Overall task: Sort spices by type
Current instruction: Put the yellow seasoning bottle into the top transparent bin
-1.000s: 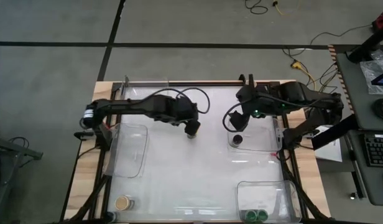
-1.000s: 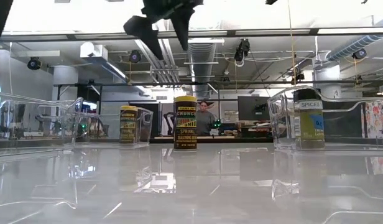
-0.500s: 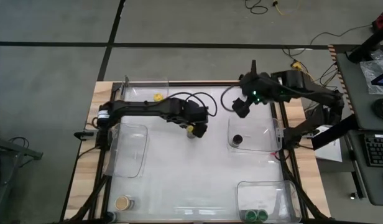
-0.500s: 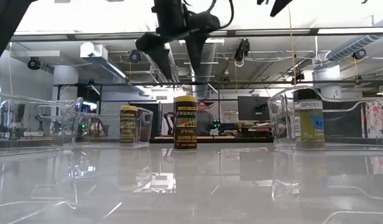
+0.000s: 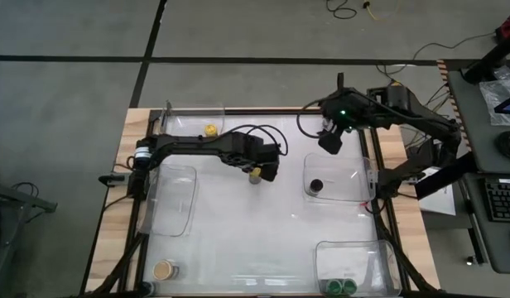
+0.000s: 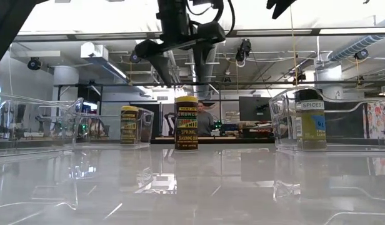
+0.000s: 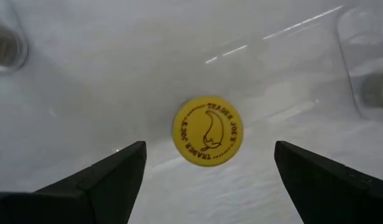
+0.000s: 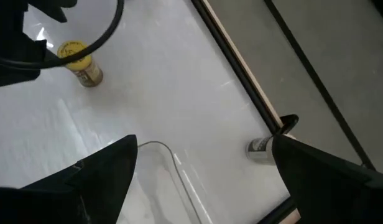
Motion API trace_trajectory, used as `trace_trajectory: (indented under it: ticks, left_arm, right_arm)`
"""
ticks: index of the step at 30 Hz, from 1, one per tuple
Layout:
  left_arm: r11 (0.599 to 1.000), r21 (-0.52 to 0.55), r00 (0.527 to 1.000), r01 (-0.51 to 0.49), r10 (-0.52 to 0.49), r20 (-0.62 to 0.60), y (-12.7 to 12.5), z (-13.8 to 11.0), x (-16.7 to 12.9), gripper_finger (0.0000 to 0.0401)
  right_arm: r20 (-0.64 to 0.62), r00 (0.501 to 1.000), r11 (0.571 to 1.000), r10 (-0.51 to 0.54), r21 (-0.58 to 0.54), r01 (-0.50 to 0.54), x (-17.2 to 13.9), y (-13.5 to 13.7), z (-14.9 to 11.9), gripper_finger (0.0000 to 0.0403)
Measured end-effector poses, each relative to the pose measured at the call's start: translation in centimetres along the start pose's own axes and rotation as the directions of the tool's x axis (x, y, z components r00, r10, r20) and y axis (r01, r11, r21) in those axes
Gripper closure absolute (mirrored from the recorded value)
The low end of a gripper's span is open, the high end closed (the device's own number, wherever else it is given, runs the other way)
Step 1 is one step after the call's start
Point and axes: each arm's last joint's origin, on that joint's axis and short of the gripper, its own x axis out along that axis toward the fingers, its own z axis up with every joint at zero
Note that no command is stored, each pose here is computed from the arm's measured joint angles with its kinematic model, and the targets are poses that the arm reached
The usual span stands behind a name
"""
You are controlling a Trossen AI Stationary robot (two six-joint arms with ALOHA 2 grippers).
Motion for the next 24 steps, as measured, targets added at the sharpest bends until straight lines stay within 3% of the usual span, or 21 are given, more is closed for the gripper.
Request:
trace_trajectory:
  ticks: [10,24]
  left_arm:
    - [0.996,-0.091,1.0,-0.001,0.003,0.018,0.0,-0.2,1.2,0.0062]
    - [0.987,-0.161,0.999,-0.007,0.014,0.041,0.2,-0.8,3.3,0.0062]
  right_arm:
    - [0.015,1.0,0.999,0.002,-0.041,-0.001,-0.5,-0.2,-0.2,0.0039]
    - [-0.004,1.0,1.0,-0.002,-0.001,0.002,-0.5,-0.2,-0.4,0.0039]
